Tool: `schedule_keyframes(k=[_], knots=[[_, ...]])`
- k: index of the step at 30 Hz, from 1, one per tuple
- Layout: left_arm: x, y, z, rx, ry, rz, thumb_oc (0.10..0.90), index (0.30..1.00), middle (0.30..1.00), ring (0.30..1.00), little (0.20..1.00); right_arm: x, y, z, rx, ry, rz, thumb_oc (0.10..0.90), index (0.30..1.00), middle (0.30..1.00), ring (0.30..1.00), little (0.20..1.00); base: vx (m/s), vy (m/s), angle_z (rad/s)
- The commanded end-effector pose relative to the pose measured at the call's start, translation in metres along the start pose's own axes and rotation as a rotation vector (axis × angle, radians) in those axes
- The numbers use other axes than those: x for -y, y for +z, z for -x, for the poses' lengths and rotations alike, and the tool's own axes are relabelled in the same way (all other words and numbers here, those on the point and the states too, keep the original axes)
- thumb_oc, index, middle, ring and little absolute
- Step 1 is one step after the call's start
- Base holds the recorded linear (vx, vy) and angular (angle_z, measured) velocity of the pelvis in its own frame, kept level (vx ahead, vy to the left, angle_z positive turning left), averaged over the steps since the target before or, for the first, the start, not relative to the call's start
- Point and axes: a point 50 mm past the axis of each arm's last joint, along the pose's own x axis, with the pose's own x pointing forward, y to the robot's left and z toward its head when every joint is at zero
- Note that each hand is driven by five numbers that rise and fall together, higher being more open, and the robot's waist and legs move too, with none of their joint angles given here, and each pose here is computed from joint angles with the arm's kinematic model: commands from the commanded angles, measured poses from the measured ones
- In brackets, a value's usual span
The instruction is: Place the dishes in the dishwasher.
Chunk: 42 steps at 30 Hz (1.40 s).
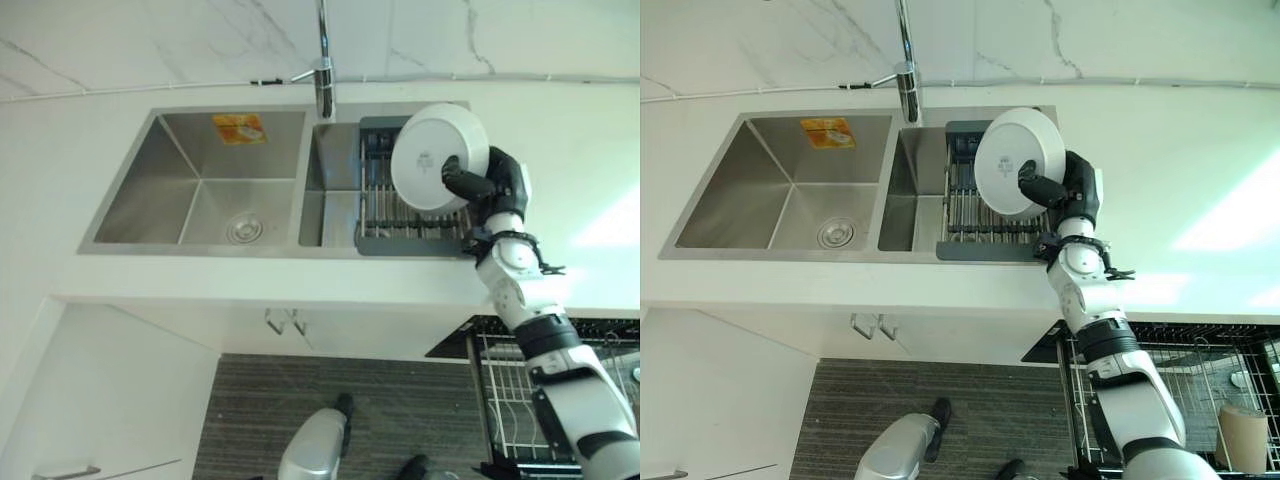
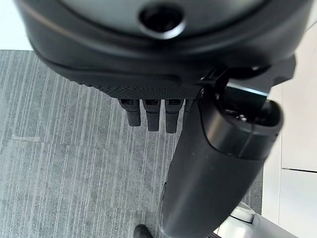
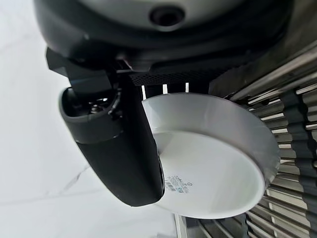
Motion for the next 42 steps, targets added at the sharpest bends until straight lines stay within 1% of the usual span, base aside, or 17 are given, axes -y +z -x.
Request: schedule_keyframes(k=[1, 6, 8, 11, 14, 17, 19, 21, 23, 24, 26, 31, 33, 35, 42], knots=[[-0.027, -0.024, 0.006, -0.078, 0.092, -0.061, 0.8, 0.9, 0.9, 0.9, 0.9, -0.011, 0.075, -0.001, 0.412, 0.007, -0.079, 0.4, 0.3, 0.3, 0.3, 0.3, -0.04, -0.089, -0.16], [-0.026, -0.022, 0.005, -0.078, 0.096, -0.07, 0.8, 0.9, 0.9, 0.9, 0.9, -0.029, 0.083, 0.017, 0.506, 0.115, -0.194, 0.4, 0.3, 0.3, 0.3, 0.3, -0.07, -0.091, -0.17], [-0.026, -0.021, 0.005, -0.079, 0.095, -0.07, 0.8, 0.9, 0.9, 0.9, 0.9, -0.034, 0.086, 0.024, 0.527, 0.158, -0.258, 0.4, 0.3, 0.3, 0.3, 0.3, -0.09, -0.076, -0.27], [-0.023, -0.022, 0.004, -0.081, 0.098, -0.063, 0.8, 0.9, 0.9, 0.9, 0.9, -0.044, 0.09, 0.043, 0.57, 0.241, -0.394, 0.4, 0.3, 0.3, 0.3, 0.3, -0.14, -0.079, -0.34], [-0.02, -0.023, 0.004, -0.091, 0.102, -0.061, 0.8, 0.9, 0.9, 0.9, 0.9, -0.04, 0.094, 0.059, 0.605, 0.293, -0.516, 0.4, 0.3, 0.3, 0.3, 0.3, -0.16, -0.065, -0.43], [-0.016, -0.024, 0.003, -0.102, 0.106, -0.035, 0.8, 0.9, 0.9, 0.9, 0.9, -0.025, 0.099, 0.076, 0.65, 0.324, -0.583, 0.4, 0.3, 0.3, 0.3, 0.3, -0.08, -0.064, -0.42], [-0.013, -0.021, 0.002, -0.098, 0.092, -0.031, 0.8, 0.9, 0.9, 0.9, 0.9, -0.014, 0.102, 0.087, 0.687, 0.32, -0.575, 0.4, 0.3, 0.3, 0.3, 0.3, -0.05, -0.044, -0.58], [-0.005, -0.02, 0.001, -0.08, 0.068, -0.02, 0.8, 0.9, 0.9, 0.9, 0.9, 0.004, 0.102, 0.1, 0.712, 0.292, -0.529, 0.4, 0.3, 0.3, 0.3, 0.3, -0.03, -0.032, -0.47], [-0.001, -0.023, 0.002, -0.075, 0.059, -0.01, 0.8, 0.9, 0.9, 0.9, 0.9, 0.02, 0.097, 0.108, 0.716, 0.26, -0.473, 0.4, 0.3, 0.3, 0.3, 0.3, 0.01, -0.003, -0.51], [0.0, -0.024, 0.002, -0.075, 0.058, -0.007, 0.8, 0.9, 0.9, 0.9, 0.9, 0.024, 0.095, 0.109, 0.715, 0.249, -0.458, 0.4, 0.3, 0.3, 0.3, 0.3, 0.04, -0.002, -0.66], [0.002, -0.026, 0.002, -0.064, 0.063, 0.01, 0.8, 0.9, 0.9, 0.9, 0.9, 0.044, 0.087, 0.116, 0.707, 0.217, -0.445, 0.4, 0.3, 0.3, 0.3, 0.3, -0.01, -0.009, -0.64], [-0.004, -0.012, 0.001, -0.009, 0.097, -0.005, 0.8, 0.9, 0.9, 0.9, 0.9, 0.074, 0.072, 0.124, 0.663, 0.149, -0.43, 0.4, 0.3, 0.3, 0.3, 0.3, -0.05, -0.015, -0.4], [-0.005, -0.009, 0.001, 0.005, 0.105, -0.02, 0.8, 0.9, 0.9, 0.9, 0.9, 0.078, 0.068, 0.125, 0.645, 0.14, -0.427, 0.4, 0.3, 0.3, 0.3, 0.3, -0.02, 0.0, -0.22], [-0.01, 0.003, 0.002, 0.061, 0.142, -0.096, 0.8, 0.9, 0.9, 0.9, 0.9, 0.086, 0.055, 0.126, 0.579, 0.138, -0.405, 0.4, 0.3, 0.3, 0.3, 0.3, -0.01, 0.015, -0.05], [-0.015, 0.039, 0.003, 0.199, 0.201, -0.271, 0.8, 0.9, 0.9, 0.9, 0.9, 0.08, 0.021, 0.126, 0.409, 0.165, -0.334, 0.4, 0.3, 0.3, 0.3, 0.3, 0.02, 0.014, -0.06]])
